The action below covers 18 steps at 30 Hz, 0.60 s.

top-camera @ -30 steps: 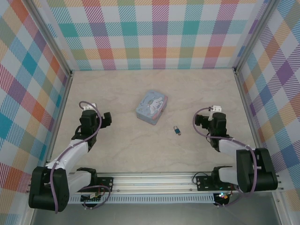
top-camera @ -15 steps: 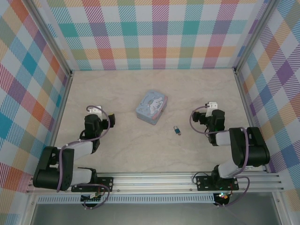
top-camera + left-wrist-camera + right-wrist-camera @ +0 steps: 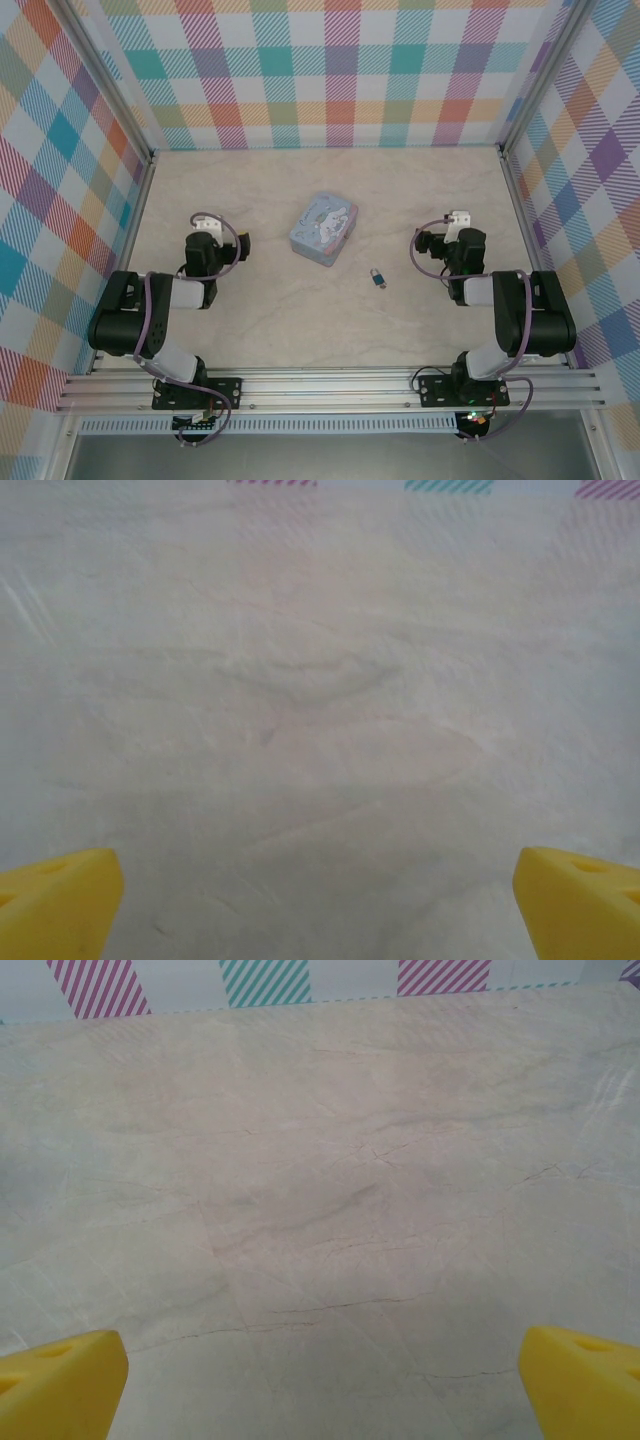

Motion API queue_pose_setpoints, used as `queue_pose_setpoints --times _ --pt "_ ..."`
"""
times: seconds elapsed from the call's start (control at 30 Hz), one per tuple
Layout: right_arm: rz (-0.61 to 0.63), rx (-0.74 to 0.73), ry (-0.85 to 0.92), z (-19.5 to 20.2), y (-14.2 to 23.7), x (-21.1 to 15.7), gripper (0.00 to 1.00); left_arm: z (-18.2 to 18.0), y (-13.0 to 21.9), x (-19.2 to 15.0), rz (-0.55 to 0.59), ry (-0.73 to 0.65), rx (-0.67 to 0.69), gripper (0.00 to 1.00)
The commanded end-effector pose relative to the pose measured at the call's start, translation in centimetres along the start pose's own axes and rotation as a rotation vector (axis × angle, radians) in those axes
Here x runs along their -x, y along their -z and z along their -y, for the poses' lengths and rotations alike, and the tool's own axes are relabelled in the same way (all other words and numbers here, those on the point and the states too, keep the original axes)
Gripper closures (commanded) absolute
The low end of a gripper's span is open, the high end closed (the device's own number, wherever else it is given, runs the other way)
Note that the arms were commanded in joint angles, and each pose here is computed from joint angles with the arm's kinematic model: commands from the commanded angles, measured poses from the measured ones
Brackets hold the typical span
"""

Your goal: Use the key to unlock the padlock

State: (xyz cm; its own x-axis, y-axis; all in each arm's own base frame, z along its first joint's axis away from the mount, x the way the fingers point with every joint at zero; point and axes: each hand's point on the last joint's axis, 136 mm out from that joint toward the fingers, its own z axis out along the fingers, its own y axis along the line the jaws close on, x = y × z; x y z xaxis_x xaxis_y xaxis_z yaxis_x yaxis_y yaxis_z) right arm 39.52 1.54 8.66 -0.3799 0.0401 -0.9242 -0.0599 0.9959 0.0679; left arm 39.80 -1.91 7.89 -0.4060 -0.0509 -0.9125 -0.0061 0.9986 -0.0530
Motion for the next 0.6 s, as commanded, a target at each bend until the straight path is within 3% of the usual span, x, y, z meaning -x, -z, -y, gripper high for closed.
queue_pose_setpoints --times 0.0,0.57 --pt "0.010 0.026 -0.001 -0.48 -0.06 0.54 0.00 -0.56 -0.13 0.03 -0.006 0.022 0.015 0.00" --pt "0.008 0.030 -0.001 -0.56 -0.11 0.54 0.00 -0.60 -0.11 0.03 -0.006 0.023 0.017 0.00"
